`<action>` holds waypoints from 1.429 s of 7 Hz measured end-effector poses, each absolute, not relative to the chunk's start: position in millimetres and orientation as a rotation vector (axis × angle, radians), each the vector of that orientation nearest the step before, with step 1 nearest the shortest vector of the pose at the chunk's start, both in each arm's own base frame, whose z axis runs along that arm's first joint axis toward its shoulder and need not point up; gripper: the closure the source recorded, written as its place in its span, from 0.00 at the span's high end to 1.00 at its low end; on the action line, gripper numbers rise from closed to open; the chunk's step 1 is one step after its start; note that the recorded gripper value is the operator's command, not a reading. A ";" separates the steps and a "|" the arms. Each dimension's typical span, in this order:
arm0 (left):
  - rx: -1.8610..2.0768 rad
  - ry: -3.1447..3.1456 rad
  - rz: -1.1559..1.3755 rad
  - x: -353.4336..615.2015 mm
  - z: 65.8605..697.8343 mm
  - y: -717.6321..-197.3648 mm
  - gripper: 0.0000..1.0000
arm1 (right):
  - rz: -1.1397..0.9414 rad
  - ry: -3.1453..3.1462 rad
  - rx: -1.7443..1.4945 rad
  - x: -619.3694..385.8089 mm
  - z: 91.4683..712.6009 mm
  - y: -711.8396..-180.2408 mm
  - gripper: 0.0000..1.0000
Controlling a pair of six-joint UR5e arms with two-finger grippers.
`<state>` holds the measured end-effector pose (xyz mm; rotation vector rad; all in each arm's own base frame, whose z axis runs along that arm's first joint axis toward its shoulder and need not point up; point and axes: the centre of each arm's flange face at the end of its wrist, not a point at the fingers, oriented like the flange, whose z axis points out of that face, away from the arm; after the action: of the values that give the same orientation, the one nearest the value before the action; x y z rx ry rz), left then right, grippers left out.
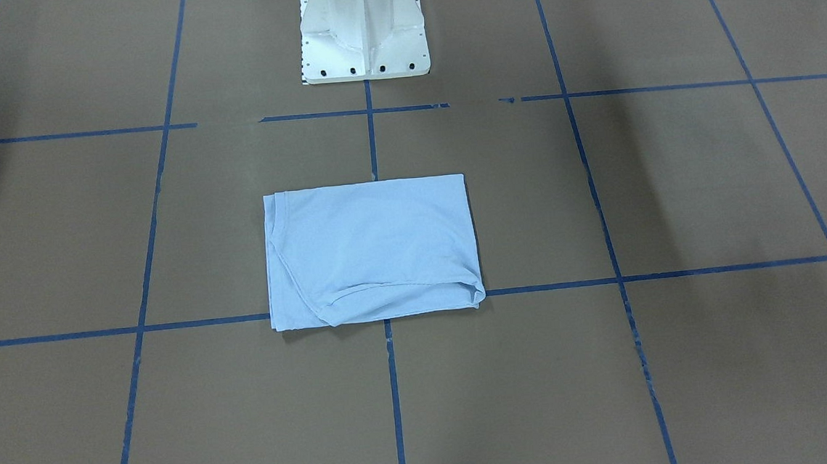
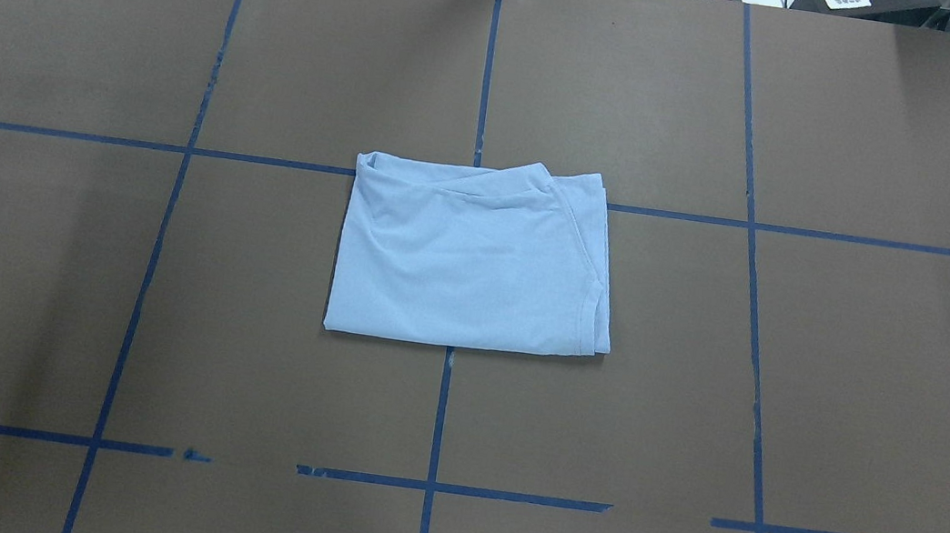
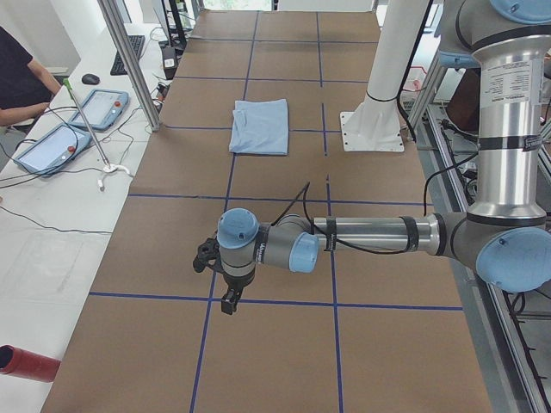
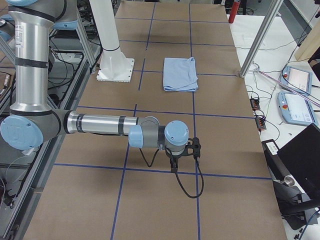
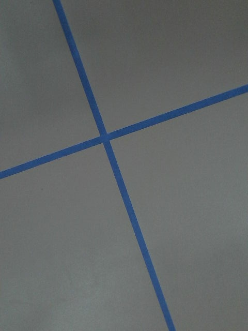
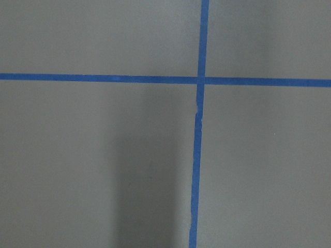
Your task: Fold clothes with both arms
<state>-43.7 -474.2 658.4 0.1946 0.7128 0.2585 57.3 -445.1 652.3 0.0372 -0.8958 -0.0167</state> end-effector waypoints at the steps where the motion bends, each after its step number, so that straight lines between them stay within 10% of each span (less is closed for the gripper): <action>1: 0.191 0.714 0.255 -44.8 654.9 -474.1 1.00 | 0.004 -0.897 0.027 58.2 654.0 -433.5 1.00; 10: 0.216 0.704 0.231 -57.9 642.3 -477.6 1.00 | 0.074 -0.868 0.050 69.5 640.9 -429.9 1.00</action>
<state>-57.9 -477.6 642.3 0.2161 0.7044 0.2313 69.5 -429.9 640.9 0.0503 -0.8676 0.0744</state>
